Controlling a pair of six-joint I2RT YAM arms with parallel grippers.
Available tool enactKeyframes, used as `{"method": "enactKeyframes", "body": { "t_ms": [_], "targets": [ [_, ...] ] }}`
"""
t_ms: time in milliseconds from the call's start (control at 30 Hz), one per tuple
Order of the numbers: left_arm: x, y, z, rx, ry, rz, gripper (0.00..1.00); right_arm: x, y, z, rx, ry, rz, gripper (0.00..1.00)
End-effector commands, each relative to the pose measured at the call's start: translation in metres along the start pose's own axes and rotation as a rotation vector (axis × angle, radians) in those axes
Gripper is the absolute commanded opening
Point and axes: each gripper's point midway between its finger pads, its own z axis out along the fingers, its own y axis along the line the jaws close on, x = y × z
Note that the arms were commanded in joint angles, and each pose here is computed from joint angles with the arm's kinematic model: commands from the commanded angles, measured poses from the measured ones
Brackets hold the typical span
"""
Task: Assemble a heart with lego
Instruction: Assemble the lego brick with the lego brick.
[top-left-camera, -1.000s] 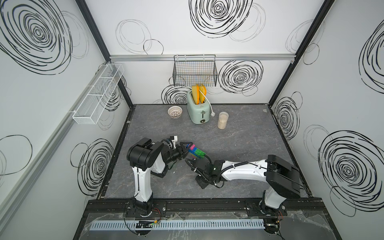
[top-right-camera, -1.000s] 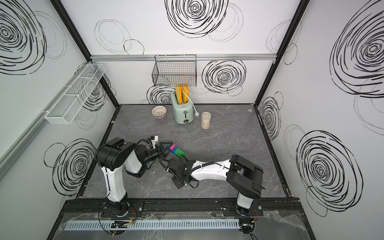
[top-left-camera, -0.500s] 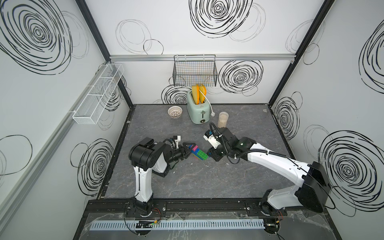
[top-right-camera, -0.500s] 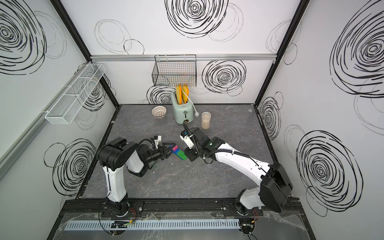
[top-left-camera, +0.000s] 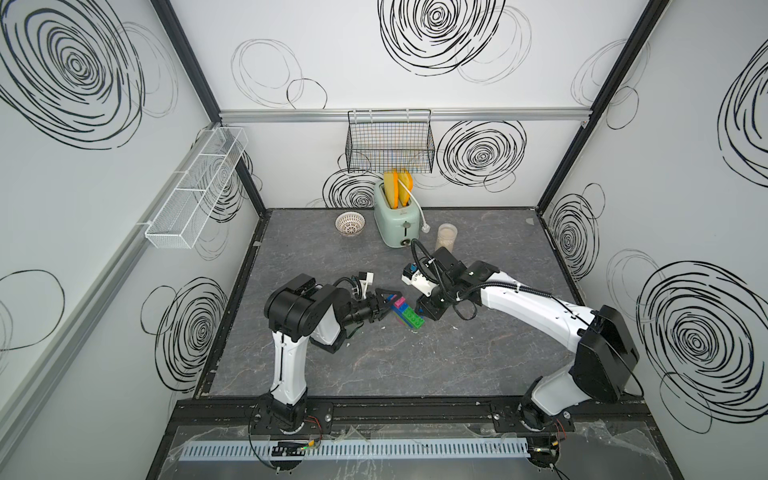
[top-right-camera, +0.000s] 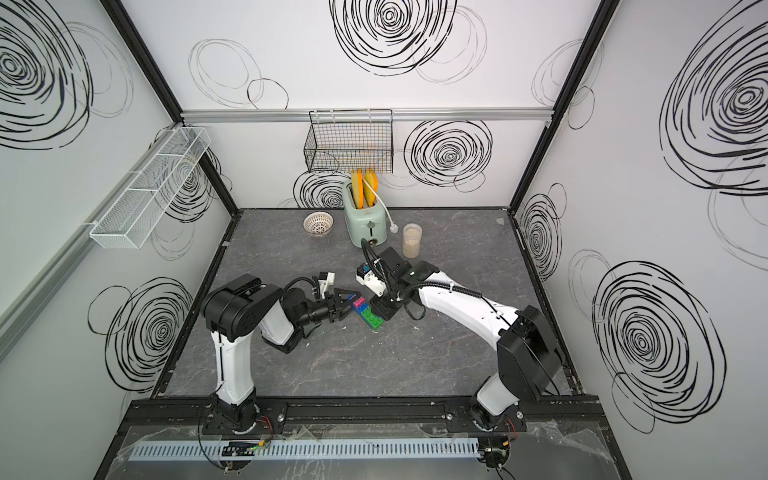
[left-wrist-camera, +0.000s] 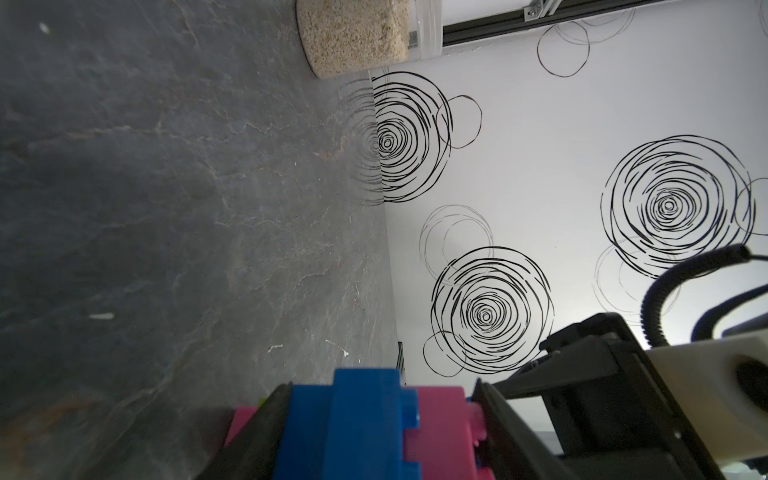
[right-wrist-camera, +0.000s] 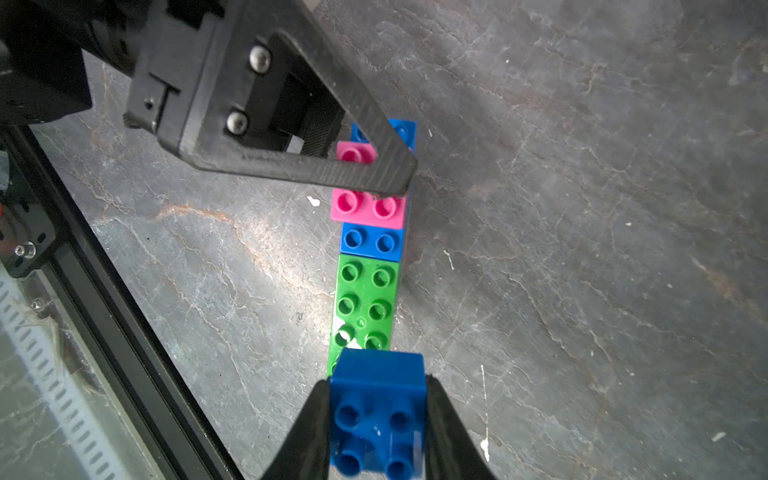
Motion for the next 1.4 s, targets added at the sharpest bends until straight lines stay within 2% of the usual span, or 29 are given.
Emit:
{"method": "enactKeyframes", "body": {
  "t_ms": [0, 333, 867, 1367],
  "targets": [
    [-0.003, -0.042, -0.001, 0.161, -0.013, 0.164, 0.58, 0.002, 0.003, 0.002, -0.008, 0.035, -0.031, 0.24],
    [-0.003, -0.044, -0.001, 0.164, -0.012, 0.165, 0.58, 0.004, 0.008, 0.020, 0.023, 0.092, -0.065, 0.24],
    [-0.005, -0.043, -0.003, 0.162, -0.022, 0.162, 0.58, -0.001, 0.012, 0.033, 0.024, 0.087, -0.042, 0.24],
    [-0.007, -0.044, -0.004, 0.163, -0.028, 0.164, 0.58, 0.016, 0.012, 0.052, 0.024, 0.158, -0.052, 0.24]
  ]
}}
